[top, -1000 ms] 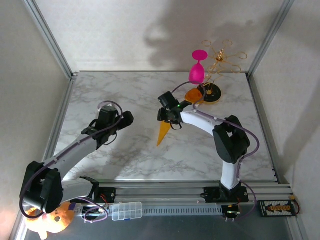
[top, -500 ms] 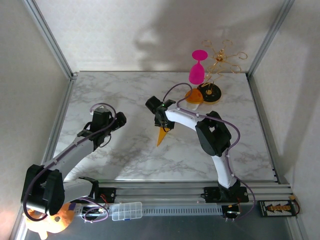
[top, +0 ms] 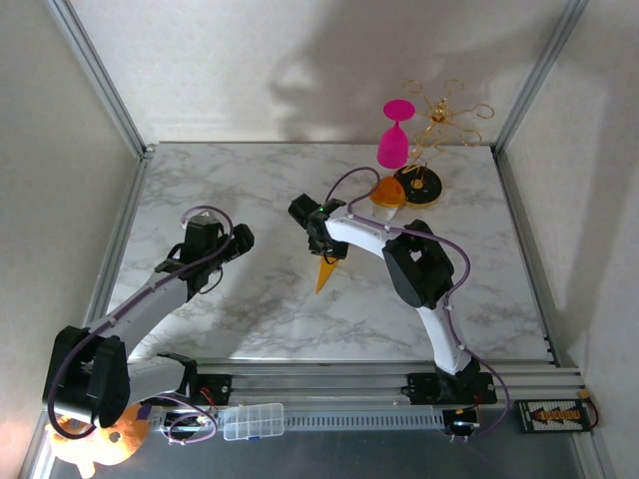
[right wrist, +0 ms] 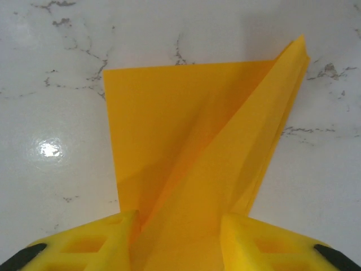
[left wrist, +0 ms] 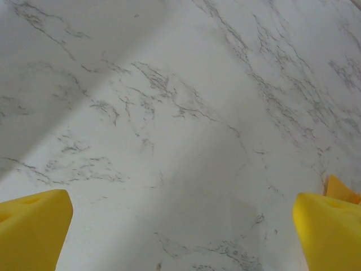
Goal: Fold a paper plane with a square sheet of paper (pick it up from the middle)
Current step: Turn over a paper plane at the center of the table.
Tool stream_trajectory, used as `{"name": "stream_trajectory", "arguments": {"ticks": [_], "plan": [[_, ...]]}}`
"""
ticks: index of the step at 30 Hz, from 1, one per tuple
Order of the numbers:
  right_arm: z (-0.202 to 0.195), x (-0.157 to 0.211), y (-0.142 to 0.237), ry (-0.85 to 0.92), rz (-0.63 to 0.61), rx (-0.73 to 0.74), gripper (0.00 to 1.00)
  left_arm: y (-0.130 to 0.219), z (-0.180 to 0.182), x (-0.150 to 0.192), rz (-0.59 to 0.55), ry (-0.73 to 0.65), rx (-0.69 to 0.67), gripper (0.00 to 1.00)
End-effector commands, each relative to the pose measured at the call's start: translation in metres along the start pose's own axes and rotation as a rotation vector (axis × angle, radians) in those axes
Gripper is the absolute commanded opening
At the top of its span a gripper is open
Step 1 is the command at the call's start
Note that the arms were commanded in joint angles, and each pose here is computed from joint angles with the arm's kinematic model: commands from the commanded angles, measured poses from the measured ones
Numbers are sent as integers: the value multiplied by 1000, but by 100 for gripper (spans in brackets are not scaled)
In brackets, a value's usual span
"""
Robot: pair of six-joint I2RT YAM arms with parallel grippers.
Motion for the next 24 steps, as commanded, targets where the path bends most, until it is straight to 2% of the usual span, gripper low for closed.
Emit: {"name": "stream_trajectory", "arguments": {"ticks": [1, 4, 8, 16, 20, 24], "plan": [[3, -2, 5, 2, -13, 17, 43, -2, 3, 3, 8, -14, 6, 99], [3, -2, 6, 4, -15, 21, 42, -3, 3, 3, 8, -13, 6, 99], [-1, -5, 11, -5, -30, 30, 33, -3, 3, 3, 9, -12, 7, 99], [-9, -14, 29, -26, -96, 41, 2, -3, 3, 0, 5, 1, 19, 99], [-7, -20, 40, -31, -121, 14, 0, -3, 4, -3, 6, 18, 29, 99], [14, -30, 59, 0, -148, -155, 0, -1, 9, -5, -1, 45, 26, 99]]}}
Point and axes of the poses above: each hand's point on the last joint's axis, 136 mm out from that joint toward the fingers, its own y axis back along the fingers, its own z axis along the line the jaws close on, x = y × z, the point moved 4 cm from there along y, back along the fingers, and after that the axes turned 2 degrees about y, right-handed, at the moved point
